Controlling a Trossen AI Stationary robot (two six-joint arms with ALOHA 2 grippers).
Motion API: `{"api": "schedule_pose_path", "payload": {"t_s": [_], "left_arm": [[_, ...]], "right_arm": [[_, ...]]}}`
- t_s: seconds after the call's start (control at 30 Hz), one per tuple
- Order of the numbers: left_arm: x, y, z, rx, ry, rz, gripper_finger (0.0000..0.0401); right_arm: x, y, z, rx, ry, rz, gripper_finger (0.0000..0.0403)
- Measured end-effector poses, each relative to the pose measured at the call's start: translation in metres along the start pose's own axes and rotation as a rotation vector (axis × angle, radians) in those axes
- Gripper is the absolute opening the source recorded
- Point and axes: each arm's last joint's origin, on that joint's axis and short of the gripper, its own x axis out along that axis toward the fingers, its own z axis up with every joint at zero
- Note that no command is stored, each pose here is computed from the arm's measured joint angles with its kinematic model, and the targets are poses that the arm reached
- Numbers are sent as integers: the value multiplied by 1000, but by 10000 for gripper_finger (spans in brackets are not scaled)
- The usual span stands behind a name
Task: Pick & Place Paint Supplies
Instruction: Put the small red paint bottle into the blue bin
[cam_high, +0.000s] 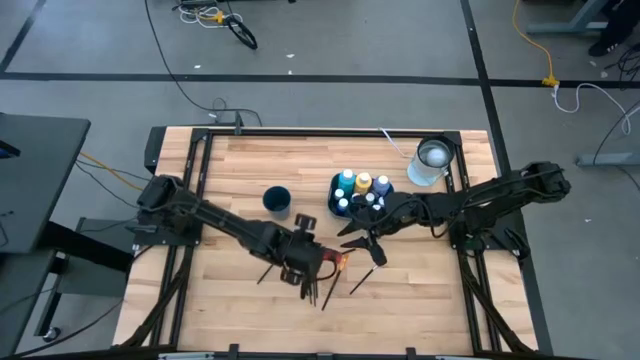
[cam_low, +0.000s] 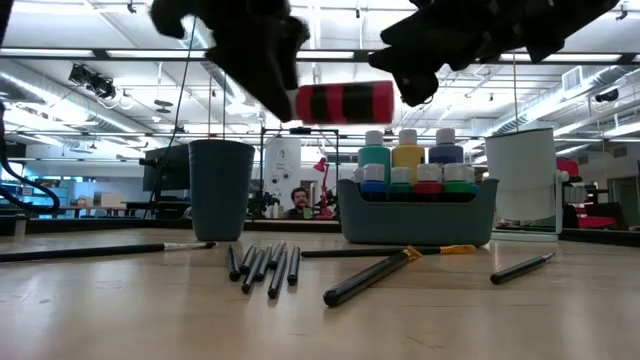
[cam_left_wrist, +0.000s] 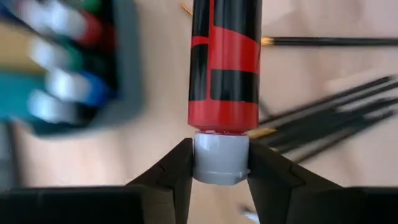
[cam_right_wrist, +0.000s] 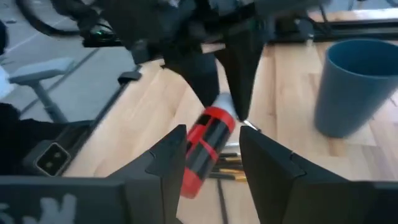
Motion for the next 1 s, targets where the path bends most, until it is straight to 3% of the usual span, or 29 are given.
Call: {"api": "schedule_pose_path", "payload": {"t_s": [0.2, 0.33, 0.43, 0.53, 0.73, 1.0], "left_arm": [[-2, 18, 10, 299, -3, 286, 140], [-2, 21, 15, 537, 22, 348, 136], [0, 22, 17, 646, 71, 436, 130], [-2, 25, 22, 690, 84, 506, 130], [2, 33, 23, 802, 113, 522, 138], [1, 40, 26, 777, 118, 573, 134]], "right_arm": [[-1, -7, -5, 230, 43, -87, 153], [-2, -13, -1, 316, 10, -55, 153], [-4, -20, 3, 381, -18, -12, 153], [-6, -28, 4, 412, -23, -29, 153], [-8, -34, 4, 430, -22, -8, 157], [-7, -34, 4, 429, -25, -25, 207]]}}
